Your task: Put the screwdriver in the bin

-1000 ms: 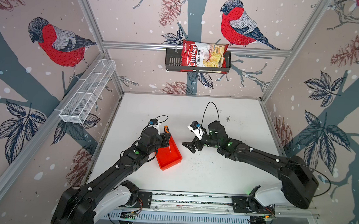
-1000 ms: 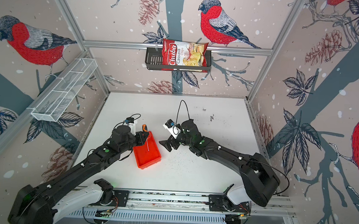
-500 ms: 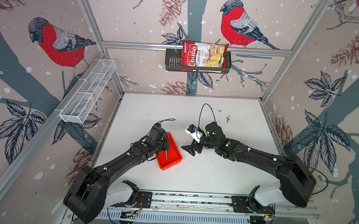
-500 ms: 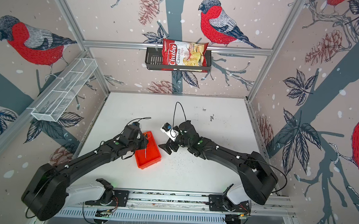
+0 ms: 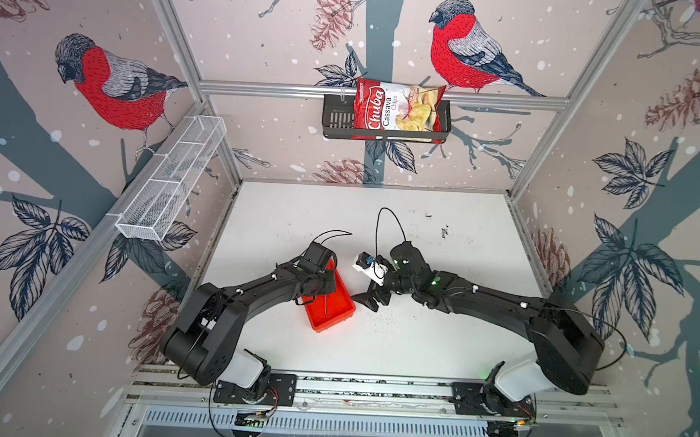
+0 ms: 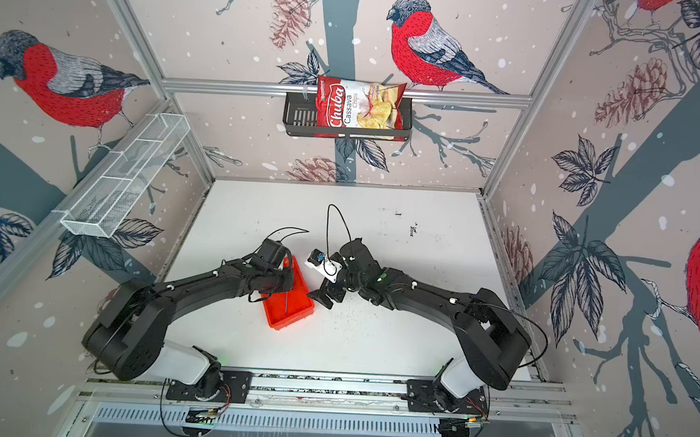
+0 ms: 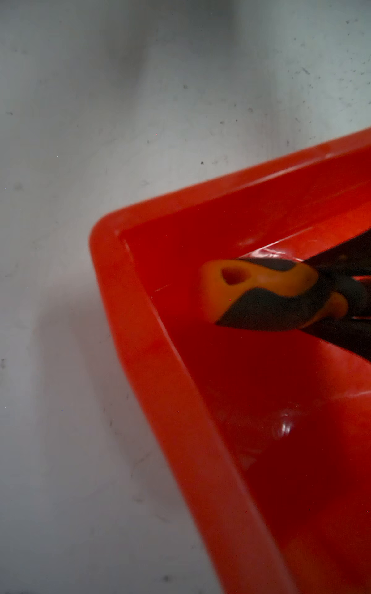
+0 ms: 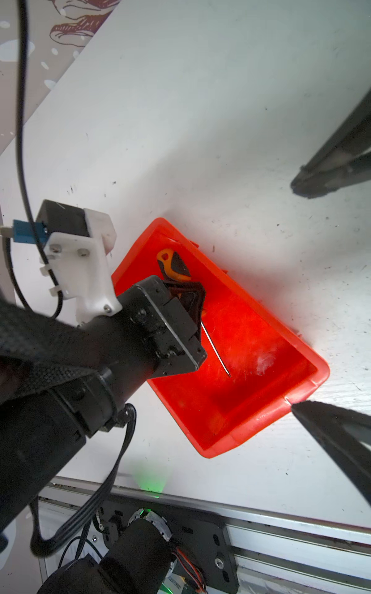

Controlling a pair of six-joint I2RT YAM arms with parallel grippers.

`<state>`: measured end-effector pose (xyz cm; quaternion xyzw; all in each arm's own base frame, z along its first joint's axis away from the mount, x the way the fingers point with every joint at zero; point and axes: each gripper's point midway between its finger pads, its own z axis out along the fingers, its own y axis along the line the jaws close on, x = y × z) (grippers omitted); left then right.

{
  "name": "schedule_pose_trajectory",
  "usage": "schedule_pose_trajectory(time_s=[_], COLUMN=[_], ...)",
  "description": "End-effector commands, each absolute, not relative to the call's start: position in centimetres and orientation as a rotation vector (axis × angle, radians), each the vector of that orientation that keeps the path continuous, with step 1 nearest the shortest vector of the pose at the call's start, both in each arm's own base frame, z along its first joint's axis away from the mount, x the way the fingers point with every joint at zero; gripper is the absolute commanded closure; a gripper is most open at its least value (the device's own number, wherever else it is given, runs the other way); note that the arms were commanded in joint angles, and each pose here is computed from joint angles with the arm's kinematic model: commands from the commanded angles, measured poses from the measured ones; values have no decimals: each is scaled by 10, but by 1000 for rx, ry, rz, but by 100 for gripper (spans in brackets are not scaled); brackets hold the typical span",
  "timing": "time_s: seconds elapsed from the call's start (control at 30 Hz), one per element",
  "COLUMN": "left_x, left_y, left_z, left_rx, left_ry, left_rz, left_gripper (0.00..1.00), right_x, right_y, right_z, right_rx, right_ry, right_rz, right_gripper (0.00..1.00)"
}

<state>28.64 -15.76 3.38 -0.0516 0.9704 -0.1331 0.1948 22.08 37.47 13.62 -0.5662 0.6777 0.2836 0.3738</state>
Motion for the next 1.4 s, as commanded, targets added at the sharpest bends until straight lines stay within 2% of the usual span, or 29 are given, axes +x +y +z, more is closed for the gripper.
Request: schedule_pose_trajectory(time_s=[0.0, 0.13, 0.3, 0.43, 0.47, 0.5, 0.67, 0.73, 0.83, 0.9, 1.17, 1.27, 1.37], left_x=[285, 287, 287, 288, 288, 289, 297, 304, 321, 334, 363, 362, 369], left_y=[-157, -156, -153, -152, -153, -154, -156, -156, -157, -157, -168, -164, -149], left_z=[32, 34, 38, 47, 51, 54, 78, 92, 123, 144, 247, 269, 272], left_rx=[-140, -138, -147, -149, -145, -140, -130, -130, -135, -133, 46, 98, 97], left_ry=[2736, 2730, 2717, 2691, 2681, 2669, 2596, 2545, 2428, 2334, 1821, 1667, 1623], left_rz=[-366, -352, -335, -345, -355, -366, -399, -403, -405, -411, -473, -438, -338], left_gripper=[95, 93, 76, 66, 54, 48, 45, 36, 14, 7, 2, 2, 2], right_x=[220, 221, 224, 227, 227, 228, 235, 241, 252, 261, 302, 321, 339], right_y=[374, 375, 373, 372, 372, 372, 368, 364, 355, 349, 301, 274, 243], right_z=[134, 135, 136, 141, 143, 146, 164, 173, 186, 197, 231, 238, 242], right_rx=[-1445, -1437, -1425, -1402, -1395, -1387, -1312, -1259, -1164, -1098, -755, -631, -524], right_ry=[1745, 1745, 1753, 1749, 1747, 1744, 1719, 1706, 1691, 1677, 1643, 1643, 1648], right_rz=[728, 733, 721, 723, 732, 743, 778, 792, 810, 815, 761, 681, 564], right_gripper=[0, 0, 0, 0, 0, 0, 0, 0, 0, 0, 0, 0, 0])
